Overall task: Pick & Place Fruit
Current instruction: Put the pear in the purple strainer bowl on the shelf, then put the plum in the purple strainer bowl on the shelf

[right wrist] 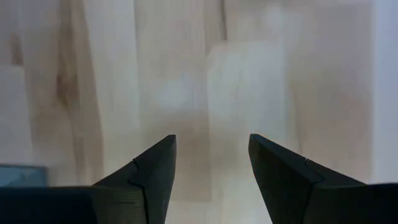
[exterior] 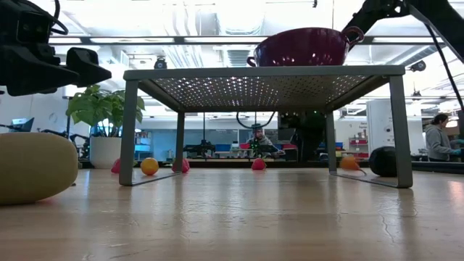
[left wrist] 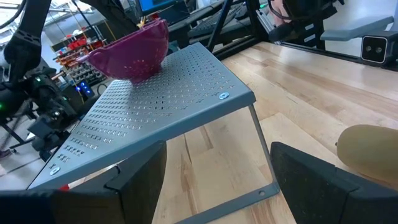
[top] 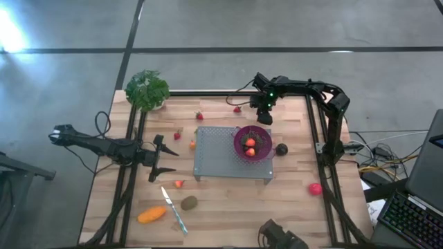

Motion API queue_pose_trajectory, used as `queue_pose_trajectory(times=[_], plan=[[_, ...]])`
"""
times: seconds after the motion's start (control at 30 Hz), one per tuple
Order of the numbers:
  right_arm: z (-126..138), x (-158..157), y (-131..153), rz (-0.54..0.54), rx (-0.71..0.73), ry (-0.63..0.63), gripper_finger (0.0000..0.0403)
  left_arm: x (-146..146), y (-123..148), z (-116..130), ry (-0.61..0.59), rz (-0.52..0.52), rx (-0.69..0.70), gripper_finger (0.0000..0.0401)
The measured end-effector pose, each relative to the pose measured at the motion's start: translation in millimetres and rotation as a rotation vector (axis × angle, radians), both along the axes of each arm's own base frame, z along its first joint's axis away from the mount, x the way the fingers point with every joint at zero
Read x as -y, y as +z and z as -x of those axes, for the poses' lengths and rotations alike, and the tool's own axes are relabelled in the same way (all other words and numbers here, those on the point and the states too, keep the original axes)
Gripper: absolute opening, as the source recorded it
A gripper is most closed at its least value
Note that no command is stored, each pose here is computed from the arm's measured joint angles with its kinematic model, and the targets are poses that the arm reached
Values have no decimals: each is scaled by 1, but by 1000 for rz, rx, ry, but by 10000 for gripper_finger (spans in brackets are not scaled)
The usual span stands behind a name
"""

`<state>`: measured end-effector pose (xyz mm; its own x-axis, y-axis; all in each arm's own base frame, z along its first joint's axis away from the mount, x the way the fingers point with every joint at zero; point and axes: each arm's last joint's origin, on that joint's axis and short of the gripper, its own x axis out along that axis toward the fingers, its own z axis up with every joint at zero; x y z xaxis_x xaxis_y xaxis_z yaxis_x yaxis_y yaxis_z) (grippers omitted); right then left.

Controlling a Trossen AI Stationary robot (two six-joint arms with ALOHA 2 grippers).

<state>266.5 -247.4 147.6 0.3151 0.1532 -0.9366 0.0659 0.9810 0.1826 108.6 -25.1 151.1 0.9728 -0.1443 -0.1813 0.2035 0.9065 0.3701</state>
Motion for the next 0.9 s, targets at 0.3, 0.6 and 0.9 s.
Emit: queue_pose_trajectory(times=[0.3,0.6,0.9], plan=[[2,1,12,48,-20,-29,204,0,0,0,0,0,0,291],[13,10,40,79,23,-94,175,0,0,0,0,0,-1,291],[62,13,72,32,-23,-245,148,0,0,0,0,0,-1,291]])
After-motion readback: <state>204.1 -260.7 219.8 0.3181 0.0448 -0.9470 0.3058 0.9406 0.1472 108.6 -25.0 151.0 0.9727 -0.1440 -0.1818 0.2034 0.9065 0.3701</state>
